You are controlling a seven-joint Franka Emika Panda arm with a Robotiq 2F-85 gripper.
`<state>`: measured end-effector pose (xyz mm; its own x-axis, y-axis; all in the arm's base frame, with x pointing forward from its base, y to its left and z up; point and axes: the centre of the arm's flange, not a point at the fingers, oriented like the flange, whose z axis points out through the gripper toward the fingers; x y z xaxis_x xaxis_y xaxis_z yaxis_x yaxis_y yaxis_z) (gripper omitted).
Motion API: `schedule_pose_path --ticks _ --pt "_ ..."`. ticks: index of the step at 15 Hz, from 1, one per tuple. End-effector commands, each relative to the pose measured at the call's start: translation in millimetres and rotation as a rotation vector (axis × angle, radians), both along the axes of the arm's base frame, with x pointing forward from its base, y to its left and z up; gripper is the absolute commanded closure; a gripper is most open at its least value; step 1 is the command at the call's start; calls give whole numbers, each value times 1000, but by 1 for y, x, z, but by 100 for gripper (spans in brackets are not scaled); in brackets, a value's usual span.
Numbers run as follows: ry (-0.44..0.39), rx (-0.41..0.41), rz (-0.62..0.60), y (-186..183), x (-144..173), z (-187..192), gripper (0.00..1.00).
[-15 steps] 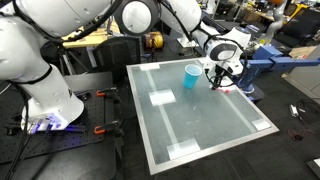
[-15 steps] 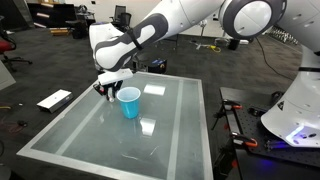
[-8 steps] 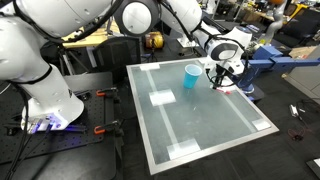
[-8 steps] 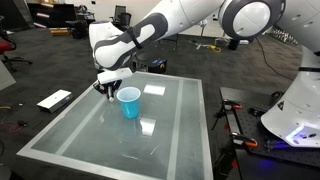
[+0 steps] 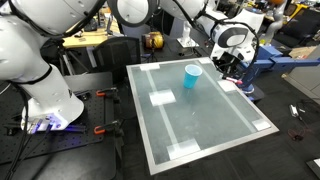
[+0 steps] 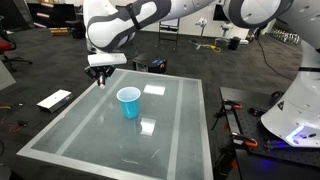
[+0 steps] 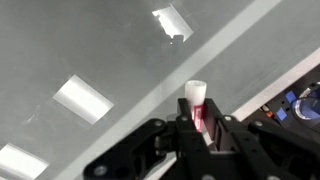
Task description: Pick up the marker from the table and put it in the cup
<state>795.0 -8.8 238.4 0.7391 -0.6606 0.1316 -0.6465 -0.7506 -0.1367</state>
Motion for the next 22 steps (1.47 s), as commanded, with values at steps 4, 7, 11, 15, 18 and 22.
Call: schedule_pose_path --ticks 4,7,11,15,18,22 --pt "37 23 -87 -1 -30 88 95" --pt "80 35 -114 -1 -50 113 95" --pt "81 41 -161 -5 -79 137 95" --pt "104 80 -125 -9 -102 145 95" --pt "130 84 -127 -9 -110 143 95" --pt "160 98 -110 -6 -109 135 95"
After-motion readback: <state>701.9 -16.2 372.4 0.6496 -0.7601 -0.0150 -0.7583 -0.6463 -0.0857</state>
